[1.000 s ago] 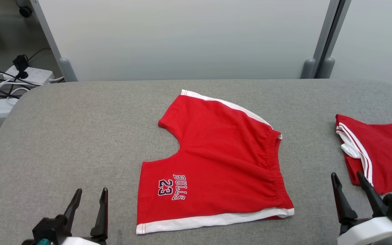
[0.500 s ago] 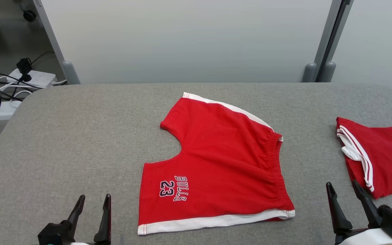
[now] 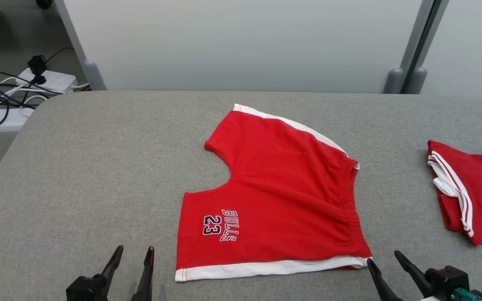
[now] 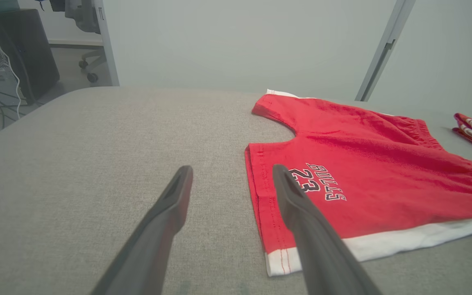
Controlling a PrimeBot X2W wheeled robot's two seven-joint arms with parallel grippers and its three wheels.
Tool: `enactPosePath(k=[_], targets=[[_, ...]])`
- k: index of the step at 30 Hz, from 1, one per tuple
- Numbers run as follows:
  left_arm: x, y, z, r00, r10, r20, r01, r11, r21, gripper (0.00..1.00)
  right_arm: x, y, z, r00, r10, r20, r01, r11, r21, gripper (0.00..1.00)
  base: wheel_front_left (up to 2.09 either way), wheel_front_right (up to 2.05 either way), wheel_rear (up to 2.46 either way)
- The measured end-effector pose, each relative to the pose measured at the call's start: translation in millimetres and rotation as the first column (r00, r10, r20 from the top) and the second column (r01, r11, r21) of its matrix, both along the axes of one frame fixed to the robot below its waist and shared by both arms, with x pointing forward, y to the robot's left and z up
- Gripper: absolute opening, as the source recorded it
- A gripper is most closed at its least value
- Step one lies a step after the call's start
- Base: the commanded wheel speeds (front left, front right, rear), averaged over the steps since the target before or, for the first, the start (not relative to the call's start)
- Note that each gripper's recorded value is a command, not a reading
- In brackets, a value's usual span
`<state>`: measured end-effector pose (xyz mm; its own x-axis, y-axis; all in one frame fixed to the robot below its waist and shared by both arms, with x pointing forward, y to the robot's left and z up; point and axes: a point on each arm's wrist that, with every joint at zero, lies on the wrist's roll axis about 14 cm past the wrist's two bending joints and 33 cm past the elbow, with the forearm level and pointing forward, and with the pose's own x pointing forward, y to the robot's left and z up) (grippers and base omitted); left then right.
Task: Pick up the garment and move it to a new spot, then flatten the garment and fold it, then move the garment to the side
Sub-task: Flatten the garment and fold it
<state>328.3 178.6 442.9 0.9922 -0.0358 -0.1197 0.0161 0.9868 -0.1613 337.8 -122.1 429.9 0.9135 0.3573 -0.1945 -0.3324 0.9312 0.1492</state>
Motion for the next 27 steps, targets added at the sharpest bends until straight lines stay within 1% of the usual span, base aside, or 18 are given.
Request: enactPosePath(k=[9,14,17,19,20,21,22,23,24,26,27], targets=[[-7,-1,-12,0.999,-0.001,-0.041,0.001,1.0,-0.009,1.0,12,11,-23,0.992,0.086,-0.087,-0.09,0.995,-0.036,1.0,0.0,0.0,0.0],[-6,-1,-16,0.998,0.003,-0.057,-0.004,1.0,-0.014,1.0,19,10,-36,0.986,0.103,-0.134,-0.11,0.993,-0.044,1.0,0.0,0.0,0.0],[-4,-2,-17,0.998,0.0,-0.06,-0.001,1.0,-0.013,1.0,21,17,-42,0.979,0.131,-0.157,-0.139,0.989,-0.044,1.0,0.0,0.0,0.0],[-4,-4,-19,0.998,-0.007,-0.068,0.006,1.0,-0.018,1.0,20,23,-46,0.973,0.151,-0.175,-0.16,0.986,-0.036,0.88,0.0,0.0,0.0],[-4,-6,-20,0.997,-0.009,-0.07,0.007,1.0,-0.023,1.0,18,26,-48,0.969,0.163,-0.184,-0.172,0.985,-0.031,0.68,0.0,0.0,0.0],[-3,-7,-20,0.997,-0.012,-0.071,0.01,1.0,-0.025,1.0,17,29,-50,0.966,0.173,-0.192,-0.182,0.983,-0.029,0.44,0.0,0.0,0.0],[-2,-8,-20,0.997,-0.016,-0.07,0.014,1.0,-0.027,1.0,16,31,-52,0.963,0.182,-0.199,-0.191,0.981,-0.028,0.36,0.0,0.0,0.0],[-1,-10,-19,0.997,-0.02,-0.069,0.017,0.999,-0.035,1.0,16,31,-54,0.961,0.184,-0.206,-0.194,0.981,-0.028,0.1,0.0,0.0,0.0],[-1,-13,-20,0.997,-0.03,-0.072,0.027,0.999,-0.041,1.0,16,31,-55,0.96,0.183,-0.211,-0.193,0.981,-0.028,0.0,0.0,0.0,0.0],[-4,-24,-29,0.992,-0.068,-0.103,0.062,0.996,-0.062,1.0,16,29,-57,0.958,0.186,-0.219,-0.198,0.98,-0.032,0.0,0.0,0.0,0.0],[-4,-24,-29,0.992,-0.068,-0.103,0.062,0.996,-0.062,1.0,16,29,-57,0.958,0.186,-0.219,-0.198,0.98,-0.032,0.0,0.0,0.0,0.0]])
